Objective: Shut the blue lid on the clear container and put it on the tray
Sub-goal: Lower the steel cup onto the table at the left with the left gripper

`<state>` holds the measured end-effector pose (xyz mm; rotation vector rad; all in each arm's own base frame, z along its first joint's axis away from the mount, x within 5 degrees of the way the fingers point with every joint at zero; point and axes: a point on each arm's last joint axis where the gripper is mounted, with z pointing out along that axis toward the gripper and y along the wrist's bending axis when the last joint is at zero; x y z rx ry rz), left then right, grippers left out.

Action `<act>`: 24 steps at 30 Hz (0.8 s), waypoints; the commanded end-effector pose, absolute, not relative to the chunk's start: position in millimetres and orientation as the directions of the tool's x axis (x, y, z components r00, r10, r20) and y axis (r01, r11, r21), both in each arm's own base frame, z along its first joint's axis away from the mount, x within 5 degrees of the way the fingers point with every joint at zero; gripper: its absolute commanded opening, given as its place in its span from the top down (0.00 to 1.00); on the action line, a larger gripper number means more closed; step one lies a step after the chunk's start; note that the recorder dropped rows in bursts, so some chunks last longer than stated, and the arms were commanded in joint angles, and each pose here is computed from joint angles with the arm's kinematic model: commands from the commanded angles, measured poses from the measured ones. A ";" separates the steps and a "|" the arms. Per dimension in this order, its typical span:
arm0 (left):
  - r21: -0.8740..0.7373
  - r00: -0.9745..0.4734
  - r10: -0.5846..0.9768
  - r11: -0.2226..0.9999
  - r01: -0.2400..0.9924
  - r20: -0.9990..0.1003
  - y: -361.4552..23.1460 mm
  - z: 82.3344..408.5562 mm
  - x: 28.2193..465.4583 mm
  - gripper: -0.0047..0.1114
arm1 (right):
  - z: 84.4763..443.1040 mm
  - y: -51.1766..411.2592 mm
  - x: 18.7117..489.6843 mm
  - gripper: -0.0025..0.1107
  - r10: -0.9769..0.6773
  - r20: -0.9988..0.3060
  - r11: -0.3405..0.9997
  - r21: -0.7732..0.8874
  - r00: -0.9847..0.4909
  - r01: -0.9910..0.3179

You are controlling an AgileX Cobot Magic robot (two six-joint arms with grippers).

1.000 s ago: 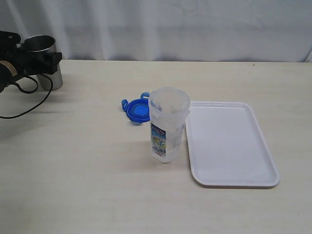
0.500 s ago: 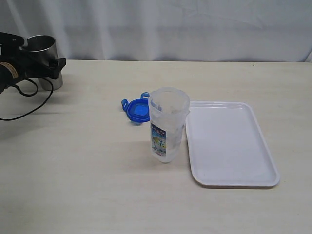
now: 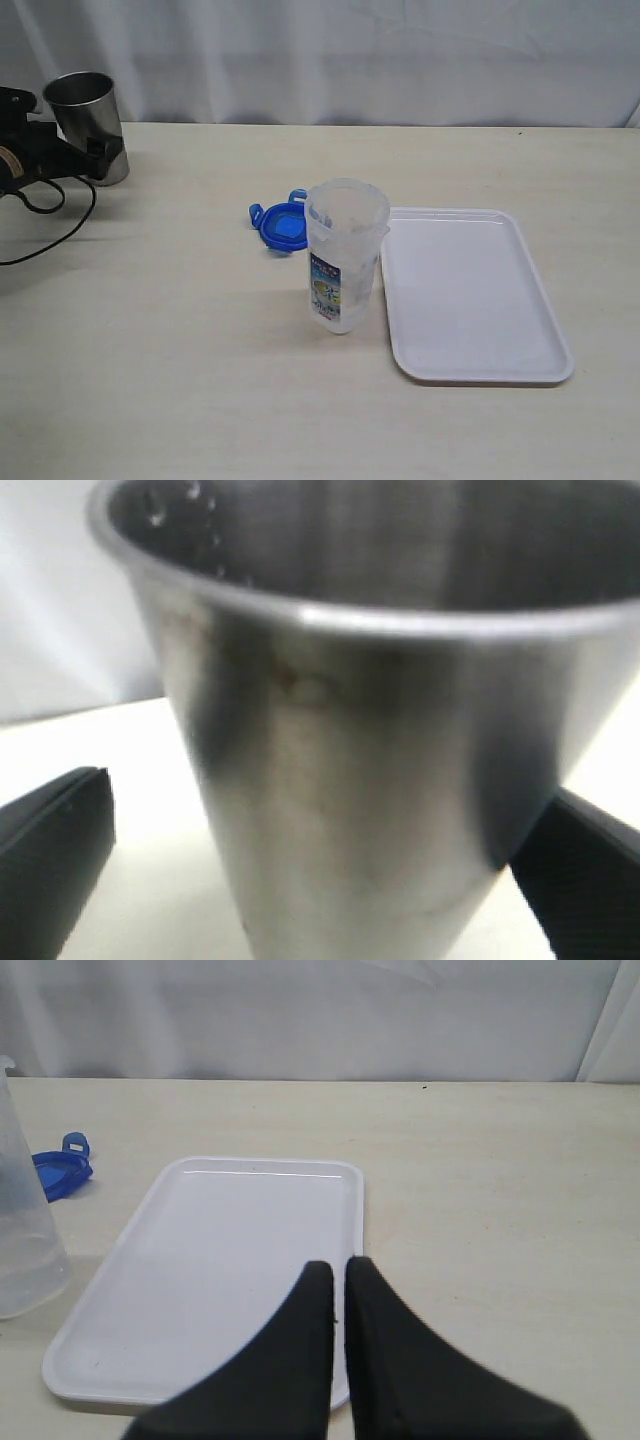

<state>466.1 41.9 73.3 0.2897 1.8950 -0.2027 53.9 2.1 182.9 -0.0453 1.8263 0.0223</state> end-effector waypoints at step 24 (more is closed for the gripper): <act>-0.003 -0.322 0.090 0.961 0.276 -0.942 54.1 109.6 395.8 0.06 | 182.6 1.8 53.6 0.94 -0.023 -0.968 0.999 -0.014 -0.248 -0.039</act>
